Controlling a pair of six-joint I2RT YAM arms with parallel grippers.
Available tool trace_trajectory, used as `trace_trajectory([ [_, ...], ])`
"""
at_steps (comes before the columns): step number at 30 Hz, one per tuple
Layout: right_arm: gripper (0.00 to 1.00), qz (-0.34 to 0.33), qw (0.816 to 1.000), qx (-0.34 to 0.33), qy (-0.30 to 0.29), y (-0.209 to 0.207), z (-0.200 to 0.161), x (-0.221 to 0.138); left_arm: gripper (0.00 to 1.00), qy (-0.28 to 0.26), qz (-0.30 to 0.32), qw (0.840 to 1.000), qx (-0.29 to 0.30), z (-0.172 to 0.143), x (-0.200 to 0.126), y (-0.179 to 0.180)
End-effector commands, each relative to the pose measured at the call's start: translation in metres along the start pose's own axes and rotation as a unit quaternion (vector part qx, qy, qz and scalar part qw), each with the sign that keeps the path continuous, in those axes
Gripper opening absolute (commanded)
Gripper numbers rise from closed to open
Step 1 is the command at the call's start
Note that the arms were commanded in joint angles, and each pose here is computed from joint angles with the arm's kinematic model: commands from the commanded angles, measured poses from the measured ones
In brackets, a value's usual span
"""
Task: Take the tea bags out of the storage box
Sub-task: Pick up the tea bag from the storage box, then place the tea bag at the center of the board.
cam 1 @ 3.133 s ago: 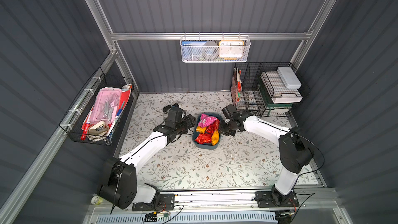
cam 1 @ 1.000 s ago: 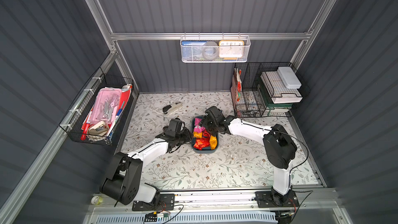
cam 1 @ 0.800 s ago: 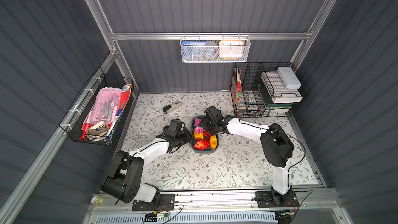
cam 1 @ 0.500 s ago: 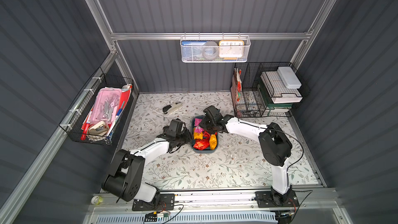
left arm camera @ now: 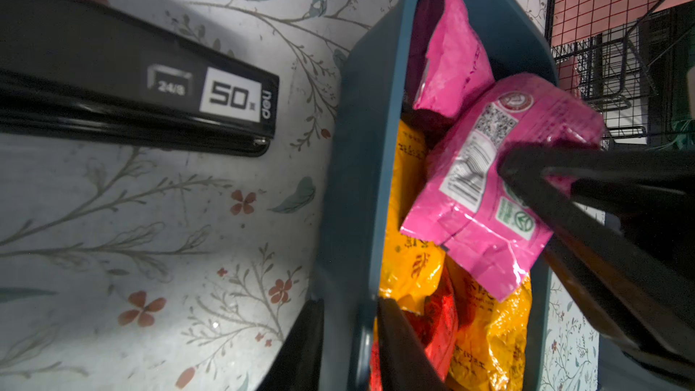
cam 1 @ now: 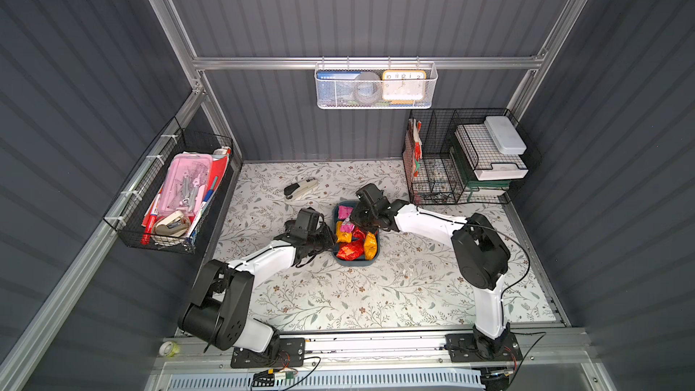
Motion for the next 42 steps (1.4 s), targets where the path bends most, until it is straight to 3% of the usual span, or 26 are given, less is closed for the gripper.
trace_trajectory([
  [1,0.11,0.018,1.000,-0.017,0.006,0.009,0.000,-0.016,0.33,-0.001,0.003,1.000,0.001,-0.001,-0.002,0.001],
  [14,0.07,0.083,0.989,-0.121,0.018,0.002,-0.005,-0.090,0.37,-0.018,0.004,1.000,0.002,0.011,-0.008,-0.004],
  [18,0.06,0.076,0.987,-0.142,0.023,-0.024,0.005,-0.122,0.38,-0.020,0.002,1.000,0.003,0.014,-0.009,-0.006],
  [25,0.07,0.002,0.986,-0.160,0.038,-0.098,0.027,-0.164,0.37,-0.021,0.002,1.000,0.003,0.015,-0.011,-0.006],
  [28,0.07,-0.051,0.984,-0.162,0.046,-0.134,0.029,-0.166,0.37,-0.025,0.000,1.000,0.005,0.016,-0.013,-0.008],
  [32,0.07,-0.070,0.981,-0.164,0.077,-0.158,0.021,-0.155,0.37,-0.023,0.002,1.000,0.005,0.014,-0.013,-0.007],
  [42,0.07,-0.032,0.975,-0.160,0.149,-0.160,0.009,-0.121,0.37,-0.031,0.008,0.999,0.003,0.014,-0.020,-0.006],
])
Point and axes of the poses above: each gripper's point midway between its finger pads, its own x axis out along the fingers, its own y axis along the line the jaws close on, z = x × y, the point moved 5 cm from there along -x, back along the fingers, and after that the axes turned 15 degrees about x, right-handed, at the moved point
